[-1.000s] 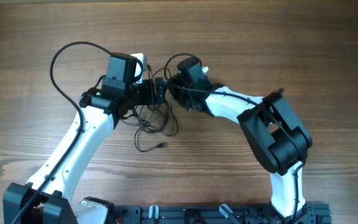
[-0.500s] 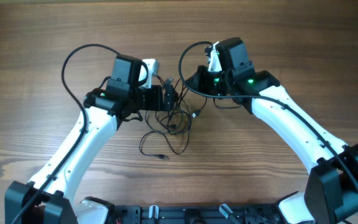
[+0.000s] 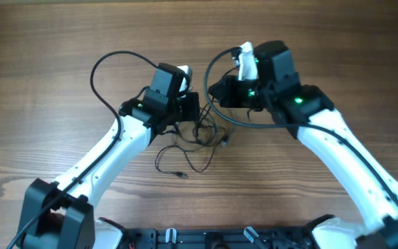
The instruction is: Untangle cables
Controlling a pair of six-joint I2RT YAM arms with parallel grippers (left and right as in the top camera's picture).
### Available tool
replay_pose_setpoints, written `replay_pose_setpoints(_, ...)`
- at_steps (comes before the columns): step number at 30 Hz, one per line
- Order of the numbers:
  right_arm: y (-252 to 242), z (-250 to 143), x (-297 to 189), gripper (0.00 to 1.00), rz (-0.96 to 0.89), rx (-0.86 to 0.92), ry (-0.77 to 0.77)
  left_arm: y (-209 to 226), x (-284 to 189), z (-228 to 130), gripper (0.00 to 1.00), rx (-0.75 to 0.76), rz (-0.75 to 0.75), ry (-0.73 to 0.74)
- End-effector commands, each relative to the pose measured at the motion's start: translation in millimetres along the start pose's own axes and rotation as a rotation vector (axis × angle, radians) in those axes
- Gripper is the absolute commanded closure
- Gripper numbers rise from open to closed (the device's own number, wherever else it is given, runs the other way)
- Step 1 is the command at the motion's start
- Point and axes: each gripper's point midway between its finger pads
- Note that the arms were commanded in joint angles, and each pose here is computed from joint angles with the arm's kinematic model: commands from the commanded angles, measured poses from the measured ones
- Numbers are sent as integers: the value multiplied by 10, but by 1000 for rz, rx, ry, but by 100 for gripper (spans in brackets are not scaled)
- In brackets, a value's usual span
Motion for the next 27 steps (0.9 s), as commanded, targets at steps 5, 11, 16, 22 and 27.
replay_pose_setpoints(5, -1108, 933, -1841, 96, -398, 70, -503, 1713, -499, 192, 96, -240, 684, -141)
replay_pose_setpoints(11, -2245, 742, -3188, 95, -770, 338, -705, 2971, -1071, 113, 96, -721, 696, -172)
replay_pose_setpoints(16, -2518, 440, -3412, 95, -975, 504, -710, 3237, -1220, 30, 96, -894, 576, -188)
replay_pose_setpoints(22, -2318, 566, -3091, 95, -788, 346, -609, 2991, -1074, 113, 96, -892, 420, -160)
replay_pose_setpoints(27, -1998, 1166, -3259, 95, -745, -9, -742, 2516, -807, 184, 96, -775, 336, -93)
Point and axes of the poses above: each gripper's point midway between its finger pads, its own x axis out along the fingers, its own y axis along the line the jaws close on, z = x × y, and after that the axes turned 2 degrees about -x, right-handed
